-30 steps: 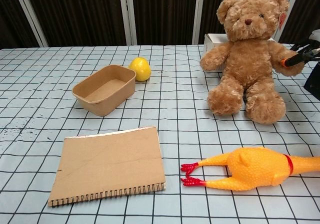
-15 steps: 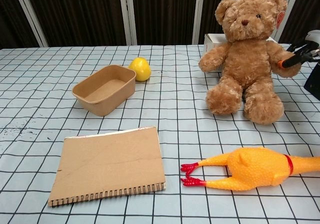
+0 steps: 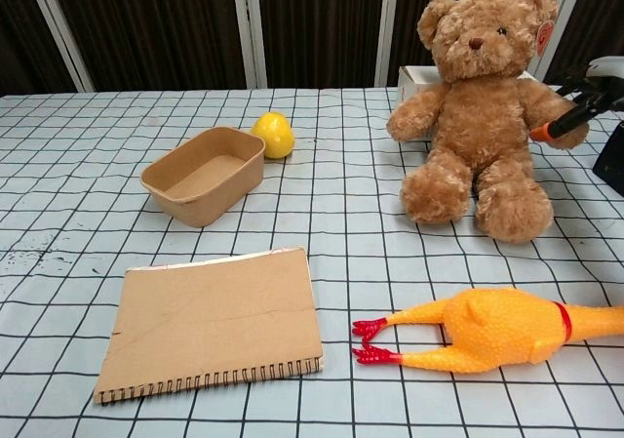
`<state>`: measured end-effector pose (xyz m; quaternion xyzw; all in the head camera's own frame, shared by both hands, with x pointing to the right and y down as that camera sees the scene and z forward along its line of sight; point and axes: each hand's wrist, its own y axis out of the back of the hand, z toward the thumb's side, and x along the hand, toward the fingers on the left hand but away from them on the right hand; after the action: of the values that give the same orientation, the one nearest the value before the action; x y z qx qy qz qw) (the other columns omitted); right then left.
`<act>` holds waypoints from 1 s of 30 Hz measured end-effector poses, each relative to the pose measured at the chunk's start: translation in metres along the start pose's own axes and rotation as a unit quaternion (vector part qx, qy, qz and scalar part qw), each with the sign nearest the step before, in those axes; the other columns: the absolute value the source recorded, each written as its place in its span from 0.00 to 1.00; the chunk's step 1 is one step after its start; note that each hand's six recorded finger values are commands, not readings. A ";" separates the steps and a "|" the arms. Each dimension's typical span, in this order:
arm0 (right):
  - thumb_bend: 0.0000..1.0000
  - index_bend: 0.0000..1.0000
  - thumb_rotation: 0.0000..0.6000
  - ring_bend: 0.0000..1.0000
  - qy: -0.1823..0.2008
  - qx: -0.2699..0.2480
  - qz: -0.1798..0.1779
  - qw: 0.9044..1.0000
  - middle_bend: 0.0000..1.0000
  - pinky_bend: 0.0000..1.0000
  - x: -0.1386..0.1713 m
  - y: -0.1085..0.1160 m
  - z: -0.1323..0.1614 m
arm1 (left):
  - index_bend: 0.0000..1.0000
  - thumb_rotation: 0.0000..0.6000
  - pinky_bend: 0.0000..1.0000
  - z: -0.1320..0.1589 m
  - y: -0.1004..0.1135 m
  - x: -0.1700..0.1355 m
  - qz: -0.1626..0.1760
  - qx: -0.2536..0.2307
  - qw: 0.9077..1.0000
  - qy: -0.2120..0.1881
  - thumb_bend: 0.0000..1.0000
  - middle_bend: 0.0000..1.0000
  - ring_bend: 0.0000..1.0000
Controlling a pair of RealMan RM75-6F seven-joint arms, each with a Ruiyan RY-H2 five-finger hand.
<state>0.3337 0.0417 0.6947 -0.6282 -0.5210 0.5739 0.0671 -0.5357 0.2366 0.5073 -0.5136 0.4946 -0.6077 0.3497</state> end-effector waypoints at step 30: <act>0.28 0.11 1.00 0.03 0.195 0.235 -0.117 0.945 0.09 0.00 0.203 0.049 -0.121 | 0.23 1.00 0.14 0.004 0.002 -0.007 -0.003 -0.007 1.000 -0.018 0.27 0.00 0.00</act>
<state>0.4163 0.2300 0.5696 -0.6291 -0.4177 0.5343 0.3799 -0.5309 0.2415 0.5034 -0.5283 0.4911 -0.5961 0.3528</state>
